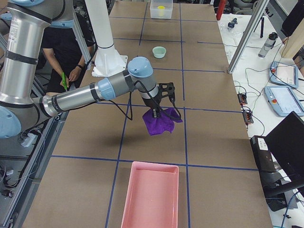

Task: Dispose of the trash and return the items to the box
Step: 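Drop yellow cup into clear box while right gripper carries cloth to pink box, then reach left gripper toward green bowl while right gripper releases the cloth, then grasp the rim of the pale green bowl with the left gripper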

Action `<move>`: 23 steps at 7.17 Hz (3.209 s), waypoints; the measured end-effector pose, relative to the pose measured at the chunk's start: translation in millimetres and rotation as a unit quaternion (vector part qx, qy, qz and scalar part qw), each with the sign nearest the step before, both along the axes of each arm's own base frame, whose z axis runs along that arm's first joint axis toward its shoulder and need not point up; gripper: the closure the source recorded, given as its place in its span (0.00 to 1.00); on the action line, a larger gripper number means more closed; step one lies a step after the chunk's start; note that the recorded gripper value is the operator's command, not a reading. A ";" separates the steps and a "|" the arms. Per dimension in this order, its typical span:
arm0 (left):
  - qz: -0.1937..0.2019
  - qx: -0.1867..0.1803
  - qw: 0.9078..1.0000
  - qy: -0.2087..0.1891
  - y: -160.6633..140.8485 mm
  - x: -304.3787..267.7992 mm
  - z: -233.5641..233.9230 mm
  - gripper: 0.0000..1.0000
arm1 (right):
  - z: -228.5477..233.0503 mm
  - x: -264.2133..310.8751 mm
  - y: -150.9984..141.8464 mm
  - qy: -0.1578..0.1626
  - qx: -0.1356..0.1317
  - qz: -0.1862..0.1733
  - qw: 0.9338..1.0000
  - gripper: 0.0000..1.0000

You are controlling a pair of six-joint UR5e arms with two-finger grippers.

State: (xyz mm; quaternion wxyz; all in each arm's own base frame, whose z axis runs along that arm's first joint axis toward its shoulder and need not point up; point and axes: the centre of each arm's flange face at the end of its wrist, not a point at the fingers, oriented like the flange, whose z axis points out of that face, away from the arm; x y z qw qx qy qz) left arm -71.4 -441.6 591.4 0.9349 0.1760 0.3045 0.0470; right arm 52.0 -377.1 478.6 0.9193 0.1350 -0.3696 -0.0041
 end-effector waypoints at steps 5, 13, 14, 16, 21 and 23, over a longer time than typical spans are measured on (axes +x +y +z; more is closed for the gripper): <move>-0.042 -0.037 0.990 0.126 -32.1 154.3 -128.1 0.00 | 143.6 74.6 -12.2 0.082 -0.012 -0.063 0.995 1.00; -0.054 -0.162 0.958 0.231 41.3 369.2 -203.3 0.02 | 226.6 79.8 -31.8 0.018 -0.048 -0.002 0.999 0.00; -0.062 -0.176 0.955 0.231 48.5 410.8 -225.2 0.04 | 216.8 79.4 -40.9 0.004 -0.051 0.011 0.999 0.00; -0.087 -0.195 0.954 0.209 57.5 486.4 -260.2 0.07 | 198.0 75.7 -55.8 -0.009 -0.059 0.032 0.998 0.00; -0.107 -0.207 0.957 0.173 69.1 552.1 -248.8 0.47 | 144.7 34.0 -73.1 -0.044 -0.072 0.044 0.995 0.00; -0.109 -0.210 0.957 0.166 68.1 555.1 -242.2 1.00 | 138.6 31.1 -74.3 -0.052 -0.068 0.040 0.996 0.00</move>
